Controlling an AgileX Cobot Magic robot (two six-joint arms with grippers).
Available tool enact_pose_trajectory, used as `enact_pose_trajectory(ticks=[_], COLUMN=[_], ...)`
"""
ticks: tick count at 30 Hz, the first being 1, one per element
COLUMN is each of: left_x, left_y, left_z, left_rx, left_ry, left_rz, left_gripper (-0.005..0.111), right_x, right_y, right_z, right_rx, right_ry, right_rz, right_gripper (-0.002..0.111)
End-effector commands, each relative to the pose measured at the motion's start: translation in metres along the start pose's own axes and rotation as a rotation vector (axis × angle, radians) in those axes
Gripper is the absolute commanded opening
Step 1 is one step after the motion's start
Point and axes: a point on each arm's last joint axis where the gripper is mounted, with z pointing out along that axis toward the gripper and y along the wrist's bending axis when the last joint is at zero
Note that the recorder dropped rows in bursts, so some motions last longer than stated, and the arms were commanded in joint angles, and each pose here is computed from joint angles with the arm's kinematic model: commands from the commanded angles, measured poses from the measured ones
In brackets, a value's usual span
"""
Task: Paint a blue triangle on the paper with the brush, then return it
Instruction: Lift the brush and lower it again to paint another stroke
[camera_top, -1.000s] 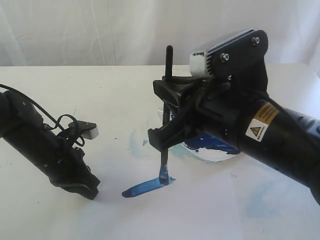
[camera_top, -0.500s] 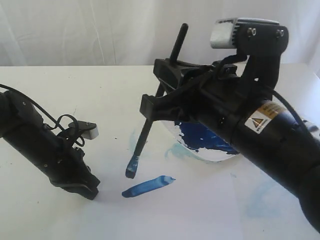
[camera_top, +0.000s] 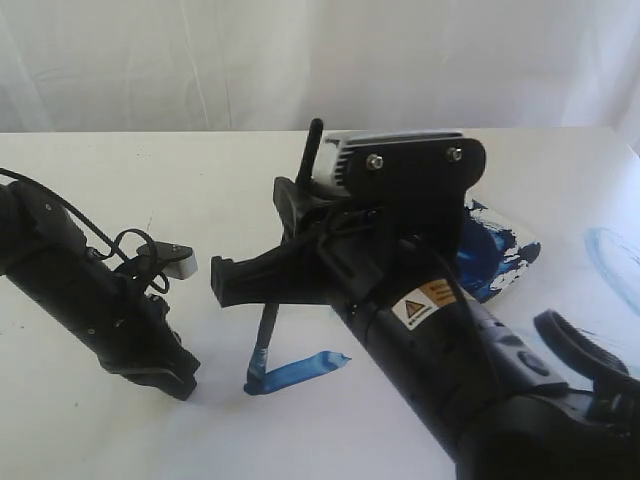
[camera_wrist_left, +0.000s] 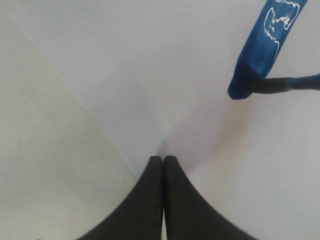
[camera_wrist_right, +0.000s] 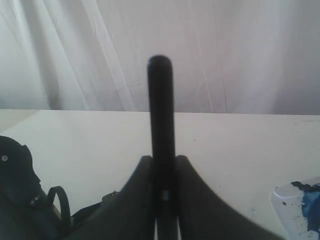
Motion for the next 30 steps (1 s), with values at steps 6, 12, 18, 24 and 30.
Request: enact_pose_trajectory(ticks=[6, 12, 18, 24, 30], left_x=[0.003, 0.003, 0.003, 0.003, 0.003], left_y=[-0.002, -0.002, -0.002, -0.002, -0.002], left_z=[0.003, 0.003, 0.003, 0.003, 0.003], left_rx=[0.020, 0.020, 0.020, 0.020, 0.020], left_ry=[0.019, 0.019, 0.019, 0.019, 0.019], left_rz=[-0.007, -0.007, -0.007, -0.007, -0.007], left_gripper=[0.000, 0.000, 0.000, 0.000, 0.000], right_x=[-0.003, 0.001, 0.006, 0.008, 0.002], right_y=[0.004, 0.003, 0.003, -0.005, -0.009], right_z=[0.006, 0.006, 0.007, 0.005, 0.000], right_rx=[0.006, 0.024, 0.030, 0.118, 0.145], right_ry=[-0.024, 0.007, 0.038, 0.079, 0.106], right_rz=[0.003, 0.021, 0.021, 0.016, 0.025], right_gripper=[0.000, 0.000, 0.000, 0.000, 0.000])
